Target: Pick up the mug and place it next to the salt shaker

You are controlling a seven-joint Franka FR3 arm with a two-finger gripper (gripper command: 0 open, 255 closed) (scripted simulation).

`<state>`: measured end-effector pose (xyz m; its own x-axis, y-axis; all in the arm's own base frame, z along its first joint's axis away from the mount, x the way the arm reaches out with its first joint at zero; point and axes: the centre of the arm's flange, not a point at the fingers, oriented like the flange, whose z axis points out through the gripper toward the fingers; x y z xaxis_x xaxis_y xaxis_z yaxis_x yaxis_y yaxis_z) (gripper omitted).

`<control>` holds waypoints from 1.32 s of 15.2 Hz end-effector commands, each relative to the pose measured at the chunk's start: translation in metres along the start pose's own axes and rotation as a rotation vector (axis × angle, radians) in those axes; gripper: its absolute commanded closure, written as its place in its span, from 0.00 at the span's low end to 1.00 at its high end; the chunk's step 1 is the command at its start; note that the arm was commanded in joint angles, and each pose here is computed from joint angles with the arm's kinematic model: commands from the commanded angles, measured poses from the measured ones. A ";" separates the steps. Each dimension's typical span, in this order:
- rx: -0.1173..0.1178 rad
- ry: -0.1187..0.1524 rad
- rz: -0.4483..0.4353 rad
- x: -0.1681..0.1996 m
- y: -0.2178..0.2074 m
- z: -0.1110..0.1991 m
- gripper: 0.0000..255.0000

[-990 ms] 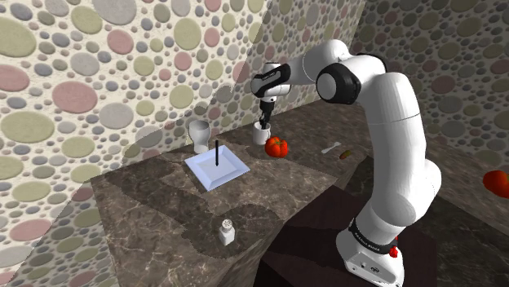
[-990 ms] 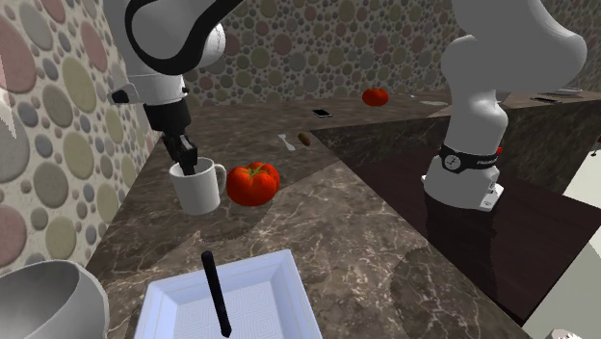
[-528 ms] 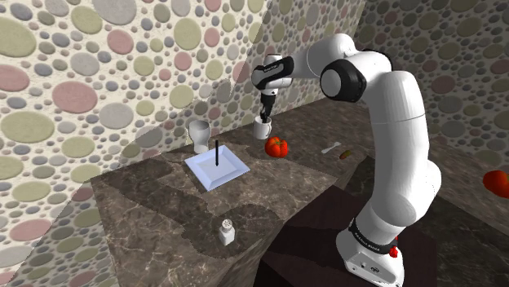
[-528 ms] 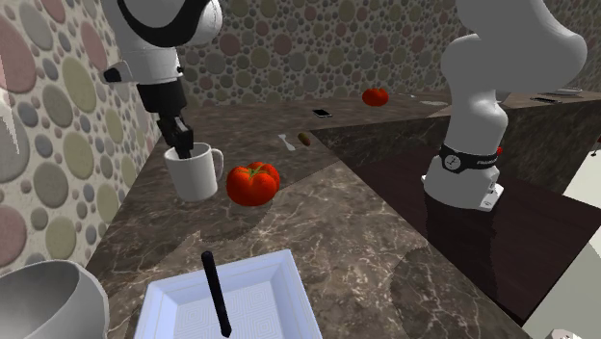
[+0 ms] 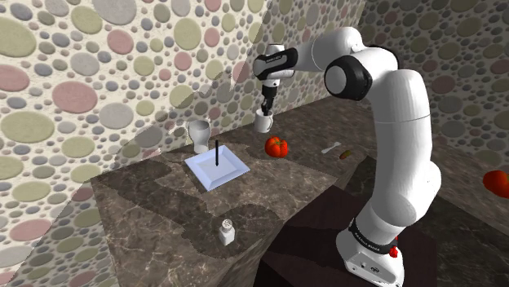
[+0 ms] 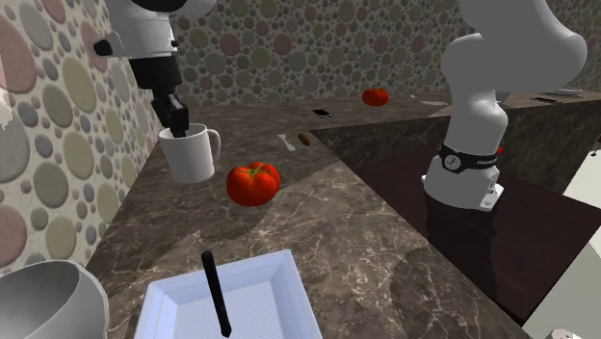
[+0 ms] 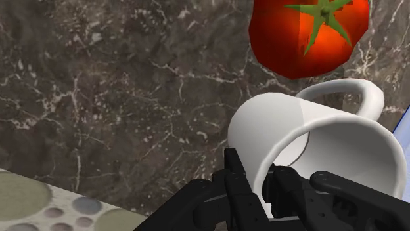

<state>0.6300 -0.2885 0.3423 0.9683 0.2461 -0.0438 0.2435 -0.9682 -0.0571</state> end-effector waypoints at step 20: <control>0.000 0.000 0.000 -0.006 -0.059 -0.087 1.00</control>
<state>0.6207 -0.2479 0.4320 0.9682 0.2463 -0.0441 0.2437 -0.9682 -0.0571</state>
